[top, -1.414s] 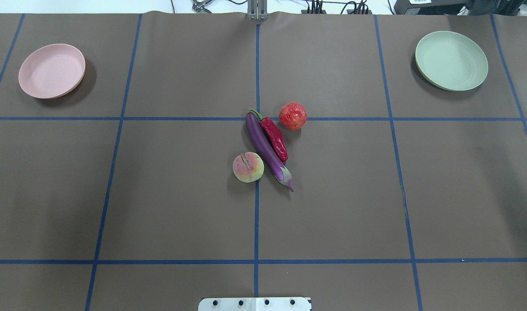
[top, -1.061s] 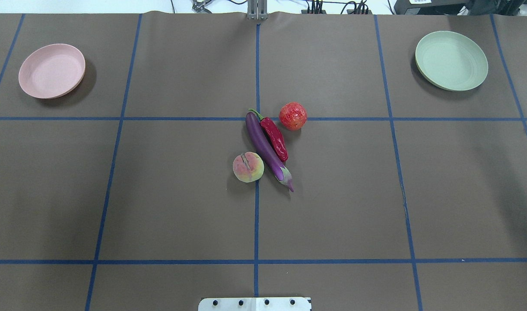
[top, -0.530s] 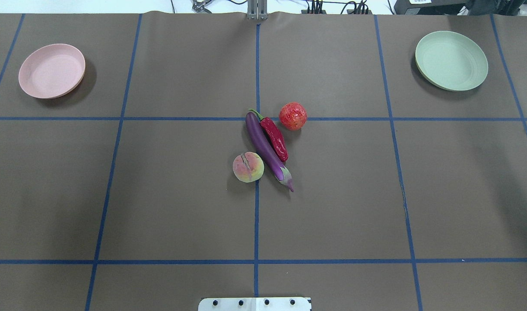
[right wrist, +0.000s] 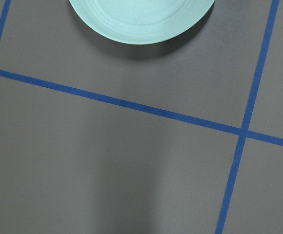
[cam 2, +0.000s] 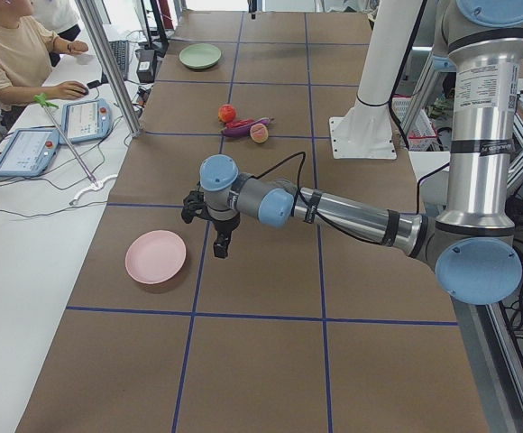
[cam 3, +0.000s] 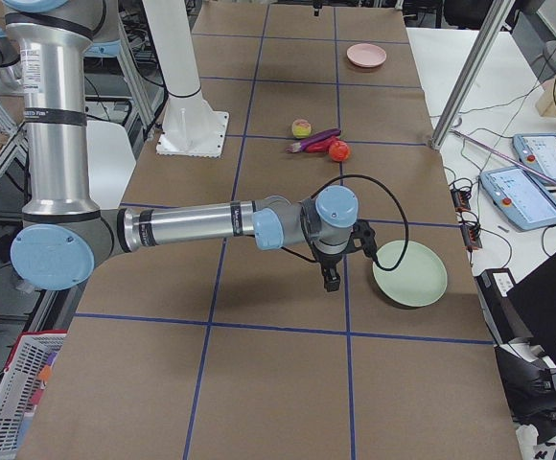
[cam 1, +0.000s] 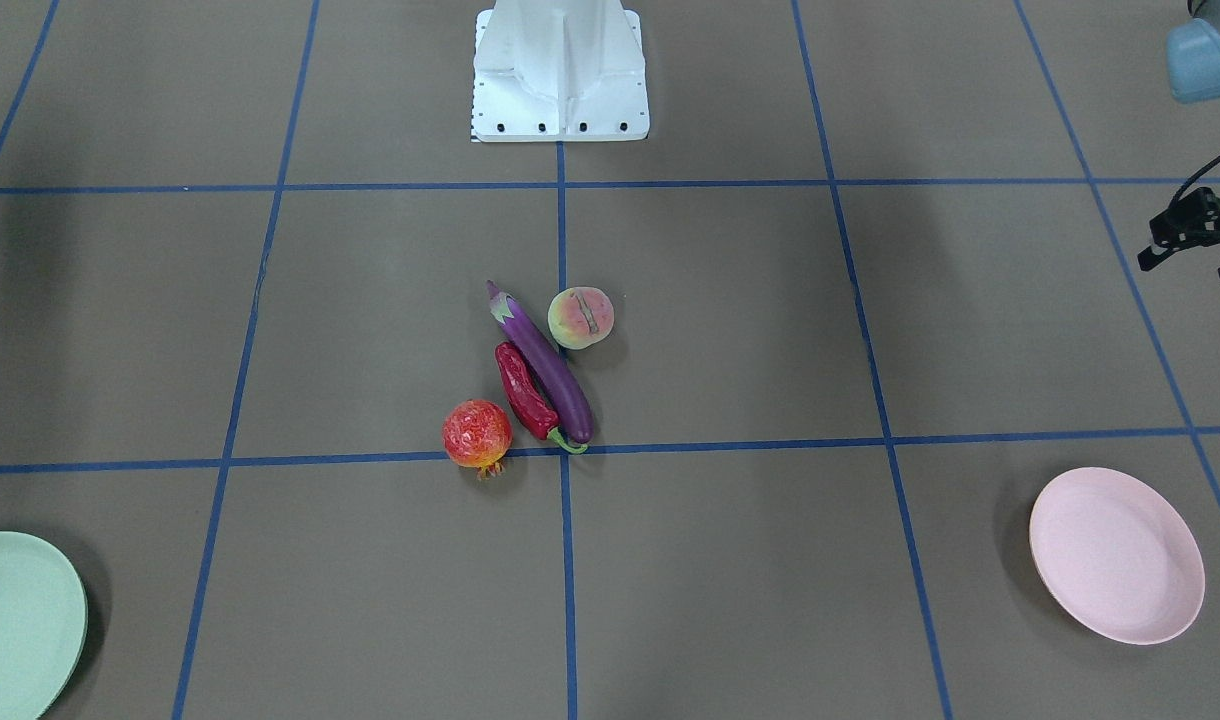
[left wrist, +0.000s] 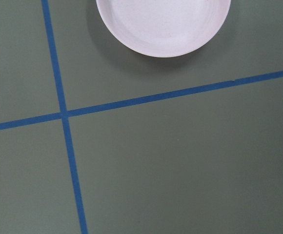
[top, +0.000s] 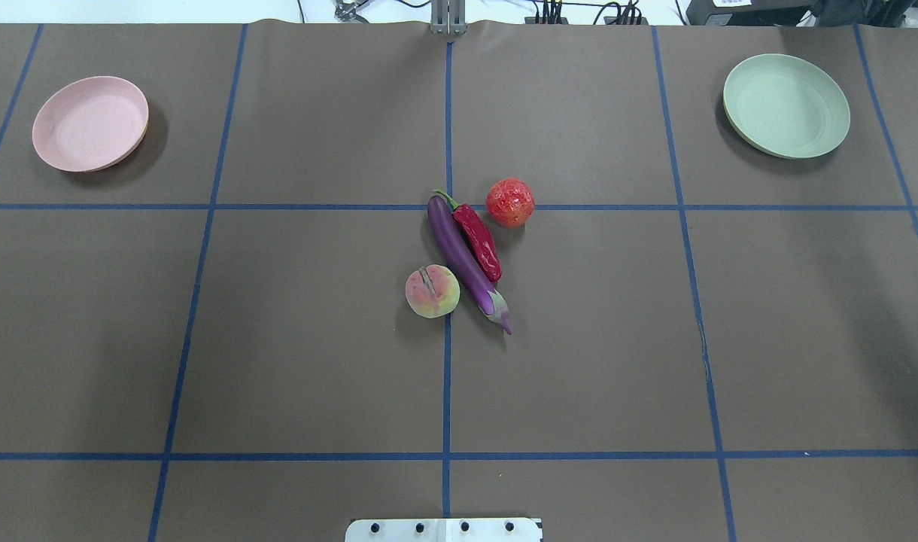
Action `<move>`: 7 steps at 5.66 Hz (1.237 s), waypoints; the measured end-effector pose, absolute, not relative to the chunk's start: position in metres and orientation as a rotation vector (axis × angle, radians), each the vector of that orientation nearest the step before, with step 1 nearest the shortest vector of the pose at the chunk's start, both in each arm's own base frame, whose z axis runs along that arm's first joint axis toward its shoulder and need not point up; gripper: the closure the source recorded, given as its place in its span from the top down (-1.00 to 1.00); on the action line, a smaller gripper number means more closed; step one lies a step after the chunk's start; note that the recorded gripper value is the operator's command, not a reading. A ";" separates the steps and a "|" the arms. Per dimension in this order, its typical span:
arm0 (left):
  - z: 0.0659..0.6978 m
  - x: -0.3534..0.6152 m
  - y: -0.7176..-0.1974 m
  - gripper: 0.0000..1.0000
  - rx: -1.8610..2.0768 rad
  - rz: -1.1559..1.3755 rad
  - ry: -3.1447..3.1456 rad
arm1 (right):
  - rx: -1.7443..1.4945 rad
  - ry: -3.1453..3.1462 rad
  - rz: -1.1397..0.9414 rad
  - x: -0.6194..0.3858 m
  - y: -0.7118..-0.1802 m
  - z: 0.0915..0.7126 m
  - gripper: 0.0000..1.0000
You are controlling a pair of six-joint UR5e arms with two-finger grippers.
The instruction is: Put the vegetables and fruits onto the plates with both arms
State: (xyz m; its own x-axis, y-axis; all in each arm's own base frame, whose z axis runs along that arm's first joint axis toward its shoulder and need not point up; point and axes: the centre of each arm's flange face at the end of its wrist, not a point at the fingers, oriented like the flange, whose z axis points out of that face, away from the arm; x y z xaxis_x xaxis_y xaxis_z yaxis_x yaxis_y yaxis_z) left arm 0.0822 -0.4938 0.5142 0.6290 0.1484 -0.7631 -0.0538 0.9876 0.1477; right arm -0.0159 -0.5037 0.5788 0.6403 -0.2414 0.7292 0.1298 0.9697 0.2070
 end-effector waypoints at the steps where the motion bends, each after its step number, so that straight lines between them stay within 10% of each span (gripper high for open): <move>1: 0.484 0.120 -0.504 1.00 0.079 0.052 0.915 | 0.142 -0.852 -0.218 -0.019 -0.506 0.577 1.00; 7: 0.216 0.476 -0.546 0.99 -0.024 -0.116 0.975 | 0.146 -0.863 -0.203 -0.035 -0.508 0.570 1.00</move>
